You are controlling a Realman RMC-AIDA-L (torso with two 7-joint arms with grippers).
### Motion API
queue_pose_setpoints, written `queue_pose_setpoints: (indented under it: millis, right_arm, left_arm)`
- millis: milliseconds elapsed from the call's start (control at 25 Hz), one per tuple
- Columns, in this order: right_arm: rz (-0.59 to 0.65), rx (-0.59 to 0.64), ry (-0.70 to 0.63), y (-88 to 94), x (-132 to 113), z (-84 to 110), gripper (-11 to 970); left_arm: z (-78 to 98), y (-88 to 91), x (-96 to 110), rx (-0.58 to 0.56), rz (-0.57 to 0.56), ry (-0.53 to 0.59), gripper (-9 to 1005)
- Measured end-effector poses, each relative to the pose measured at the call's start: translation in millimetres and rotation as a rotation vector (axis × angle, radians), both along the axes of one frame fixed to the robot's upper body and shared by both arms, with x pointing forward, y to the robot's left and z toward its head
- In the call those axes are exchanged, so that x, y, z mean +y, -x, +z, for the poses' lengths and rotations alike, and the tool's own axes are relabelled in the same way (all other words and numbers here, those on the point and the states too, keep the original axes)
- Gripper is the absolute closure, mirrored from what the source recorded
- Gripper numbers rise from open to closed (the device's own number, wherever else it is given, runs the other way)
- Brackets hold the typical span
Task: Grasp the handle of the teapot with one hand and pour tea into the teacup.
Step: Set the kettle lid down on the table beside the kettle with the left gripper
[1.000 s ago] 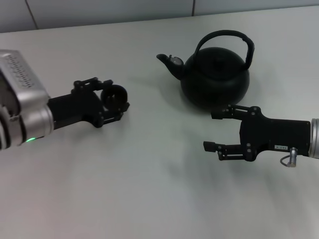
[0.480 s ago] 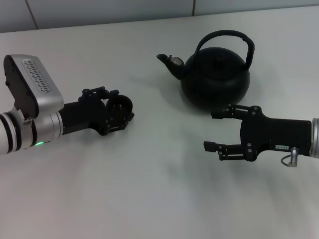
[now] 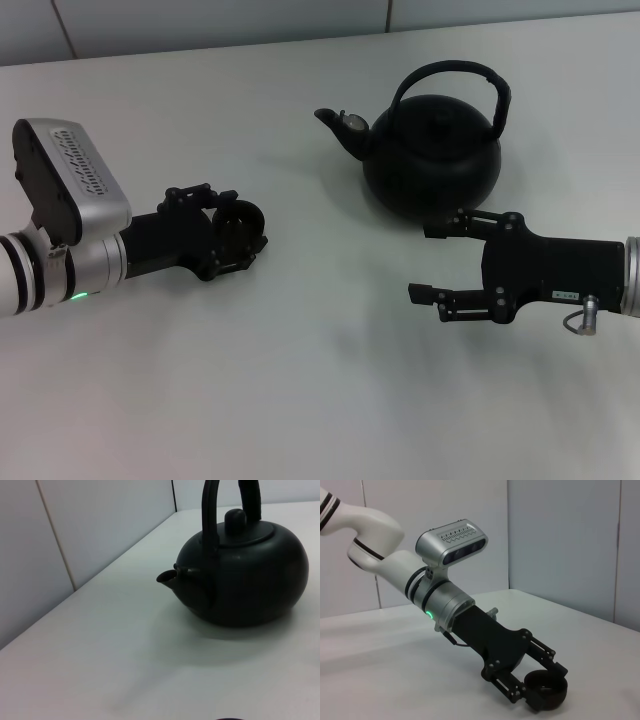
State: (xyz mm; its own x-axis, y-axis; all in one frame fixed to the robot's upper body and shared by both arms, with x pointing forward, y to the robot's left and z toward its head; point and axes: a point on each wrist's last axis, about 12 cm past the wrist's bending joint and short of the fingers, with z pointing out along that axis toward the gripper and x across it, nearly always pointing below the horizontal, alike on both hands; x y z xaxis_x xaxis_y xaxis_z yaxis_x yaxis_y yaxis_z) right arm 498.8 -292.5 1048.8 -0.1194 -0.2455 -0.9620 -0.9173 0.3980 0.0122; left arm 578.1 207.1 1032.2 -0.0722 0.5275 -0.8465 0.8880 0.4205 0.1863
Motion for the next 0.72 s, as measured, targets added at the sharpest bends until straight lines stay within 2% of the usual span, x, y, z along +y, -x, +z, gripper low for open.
queue_pose_setpoints:
  millis: [720]
  right_arm:
    - [0.002, -0.002, 0.000, -1.0, 0.6, 0.6, 142]
  left_arm:
    - [-1.0, 2.3, 0.6, 0.009, -0.002, 0.008, 264]
